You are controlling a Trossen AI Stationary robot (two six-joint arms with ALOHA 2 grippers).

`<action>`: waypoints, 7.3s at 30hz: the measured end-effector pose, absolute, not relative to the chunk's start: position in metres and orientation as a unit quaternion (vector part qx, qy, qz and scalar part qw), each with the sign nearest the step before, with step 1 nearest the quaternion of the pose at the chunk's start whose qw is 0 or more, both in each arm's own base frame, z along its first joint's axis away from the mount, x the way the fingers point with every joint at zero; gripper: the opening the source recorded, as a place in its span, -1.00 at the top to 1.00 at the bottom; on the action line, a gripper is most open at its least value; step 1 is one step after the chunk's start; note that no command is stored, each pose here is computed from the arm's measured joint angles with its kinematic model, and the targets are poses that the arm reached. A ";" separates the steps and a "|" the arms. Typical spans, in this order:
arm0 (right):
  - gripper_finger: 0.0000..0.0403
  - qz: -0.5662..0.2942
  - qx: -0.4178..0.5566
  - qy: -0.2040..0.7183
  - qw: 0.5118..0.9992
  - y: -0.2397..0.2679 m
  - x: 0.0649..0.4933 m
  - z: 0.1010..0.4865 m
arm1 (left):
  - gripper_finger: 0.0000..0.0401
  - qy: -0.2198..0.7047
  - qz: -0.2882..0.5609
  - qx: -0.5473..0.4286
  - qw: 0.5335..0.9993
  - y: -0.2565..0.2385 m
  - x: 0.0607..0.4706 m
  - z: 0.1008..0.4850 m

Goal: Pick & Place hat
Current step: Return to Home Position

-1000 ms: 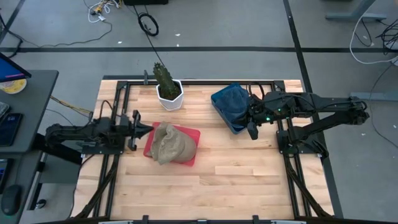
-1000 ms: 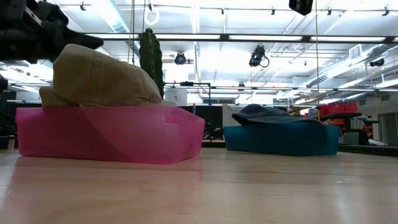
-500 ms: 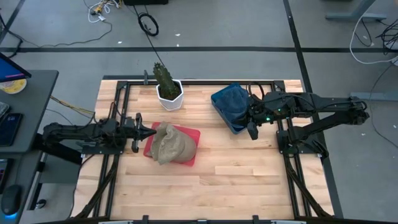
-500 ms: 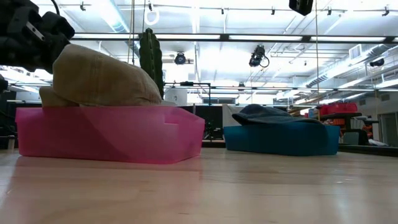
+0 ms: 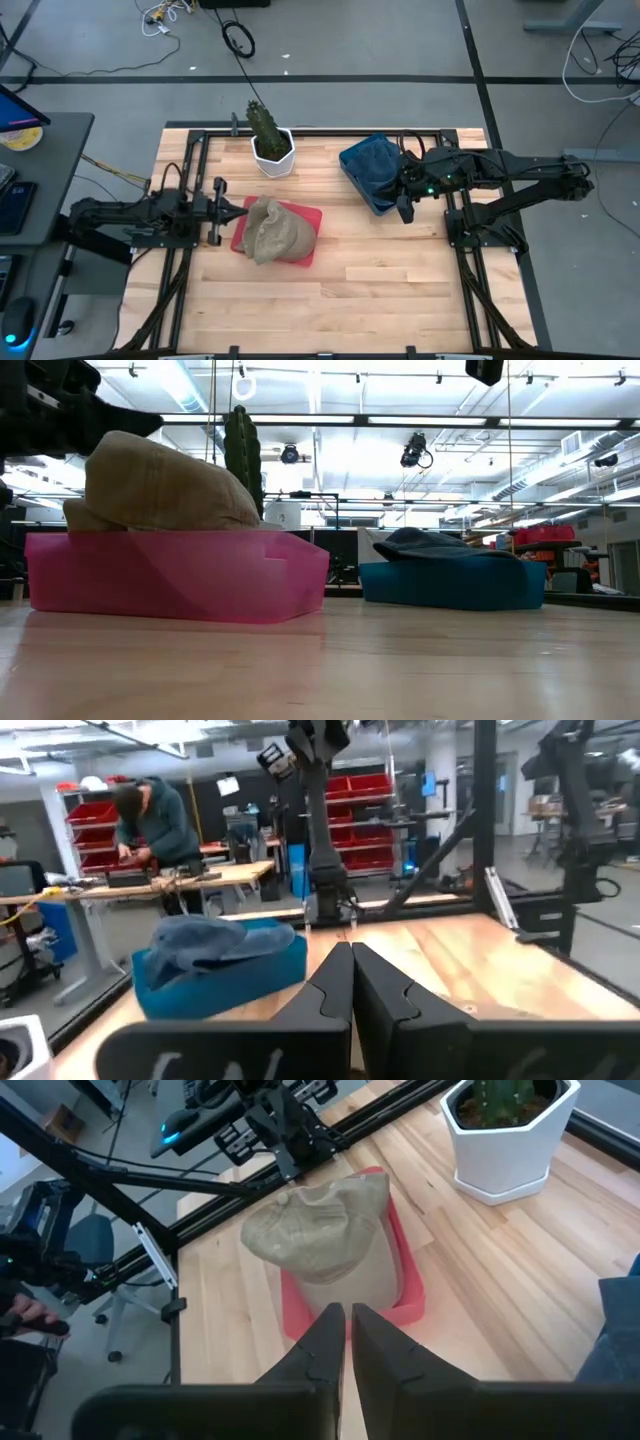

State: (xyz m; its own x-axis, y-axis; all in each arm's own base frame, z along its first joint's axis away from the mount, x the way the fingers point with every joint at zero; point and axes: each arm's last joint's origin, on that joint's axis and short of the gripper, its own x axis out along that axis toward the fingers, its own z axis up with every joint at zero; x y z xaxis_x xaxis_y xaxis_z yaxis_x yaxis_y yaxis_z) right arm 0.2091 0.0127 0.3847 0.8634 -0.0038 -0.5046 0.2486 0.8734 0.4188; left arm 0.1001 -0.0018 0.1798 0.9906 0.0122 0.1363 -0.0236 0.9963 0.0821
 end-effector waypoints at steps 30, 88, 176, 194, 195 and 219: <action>0.87 -0.074 0.265 0.254 0.927 0.013 0.209 0.384 | 0.99 -0.035 -0.045 0.124 0.991 -0.005 0.097 0.171; 0.99 0.055 0.204 -0.171 0.963 0.009 0.079 0.253 | 0.99 -0.032 -0.011 0.015 0.999 -0.003 0.097 0.172; 1.00 0.032 -0.006 -0.036 0.999 0.002 0.096 0.175 | 0.99 -0.028 -0.011 0.015 0.999 -0.003 0.097 0.171; 1.00 0.001 -0.067 -0.014 0.998 0.000 0.097 0.170 | 0.99 -0.028 -0.011 0.015 0.999 -0.003 0.097 0.171; 1.00 0.001 -0.072 -0.014 0.997 0.000 0.097 0.170 | 0.99 -0.028 -0.011 0.015 0.999 -0.003 0.097 0.171; 0.84 0.002 -0.004 -0.014 1.000 0.000 0.097 0.170 | 0.99 -0.028 -0.011 0.015 0.999 -0.003 0.097 0.171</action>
State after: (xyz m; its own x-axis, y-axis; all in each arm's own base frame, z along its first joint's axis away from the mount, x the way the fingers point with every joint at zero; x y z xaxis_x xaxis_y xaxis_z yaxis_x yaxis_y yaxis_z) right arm 0.0966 0.0004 0.1704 0.9996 0.0043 0.0288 -0.0041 1.0000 -0.0075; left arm 0.0974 -0.0028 0.1711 0.9982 -0.0234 0.0560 0.0217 0.9993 0.0310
